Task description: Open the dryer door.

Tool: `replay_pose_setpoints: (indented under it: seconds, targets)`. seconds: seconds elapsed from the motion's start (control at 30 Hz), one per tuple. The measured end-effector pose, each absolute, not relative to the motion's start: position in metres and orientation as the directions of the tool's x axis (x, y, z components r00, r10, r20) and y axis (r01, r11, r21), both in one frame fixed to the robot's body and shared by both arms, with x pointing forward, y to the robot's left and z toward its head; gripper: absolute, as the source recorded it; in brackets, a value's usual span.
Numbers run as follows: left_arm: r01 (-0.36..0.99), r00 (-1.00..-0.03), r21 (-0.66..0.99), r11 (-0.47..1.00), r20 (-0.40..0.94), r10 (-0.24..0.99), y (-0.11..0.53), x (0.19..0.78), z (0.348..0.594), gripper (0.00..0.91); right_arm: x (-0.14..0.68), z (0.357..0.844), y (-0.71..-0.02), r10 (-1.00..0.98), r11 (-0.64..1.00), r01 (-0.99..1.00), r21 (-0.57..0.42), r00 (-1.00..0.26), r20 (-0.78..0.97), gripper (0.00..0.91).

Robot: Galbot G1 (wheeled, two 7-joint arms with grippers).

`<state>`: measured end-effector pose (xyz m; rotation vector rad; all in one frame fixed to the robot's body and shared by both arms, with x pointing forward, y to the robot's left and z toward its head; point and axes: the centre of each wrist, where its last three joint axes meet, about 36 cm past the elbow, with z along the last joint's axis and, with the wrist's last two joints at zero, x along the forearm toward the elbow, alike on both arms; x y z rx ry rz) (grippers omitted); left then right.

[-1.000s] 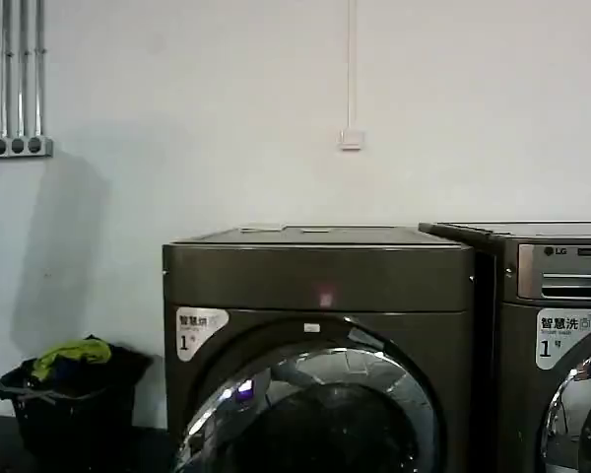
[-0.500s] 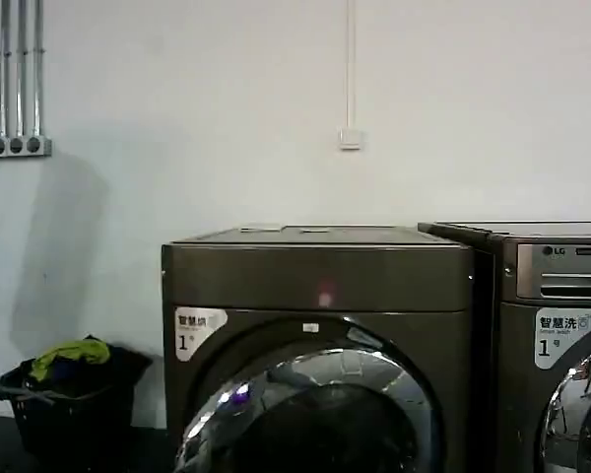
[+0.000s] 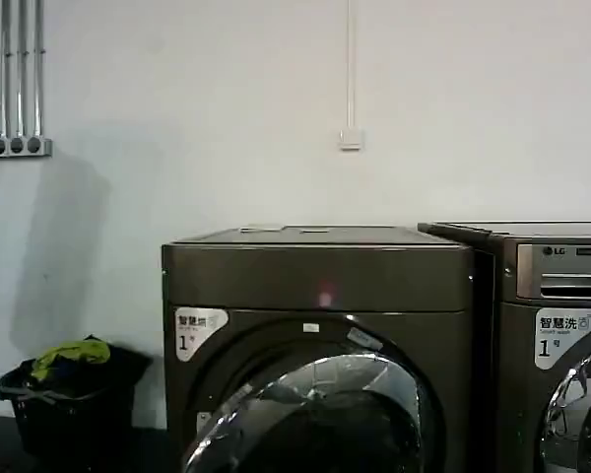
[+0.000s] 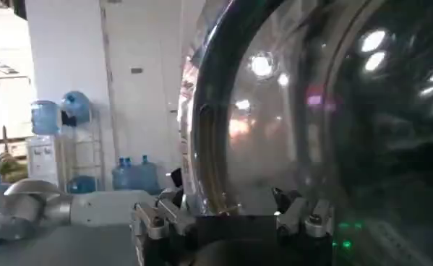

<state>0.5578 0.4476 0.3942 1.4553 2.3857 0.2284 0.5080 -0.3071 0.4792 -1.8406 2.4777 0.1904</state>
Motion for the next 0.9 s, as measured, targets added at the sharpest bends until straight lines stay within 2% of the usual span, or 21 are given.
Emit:
replay_pose_setpoints:
  seconds: [0.53, 0.9]
  targets:
    - [0.88, -0.306, 0.31, 0.361, -0.212, 0.928, 0.419, 0.56, 0.39, 0.907, 0.449, 0.482, -0.377, -0.844, 0.527, -0.849, 0.045, -0.529, -0.093, 0.907]
    - [0.917, -0.212, 0.289, 0.275, -0.231, 0.949, 0.394, 0.557, 0.39, 0.907, 0.411, 0.491, -0.416, -0.625, 0.777, -0.629, -0.009, -0.77, -0.131, 0.907]
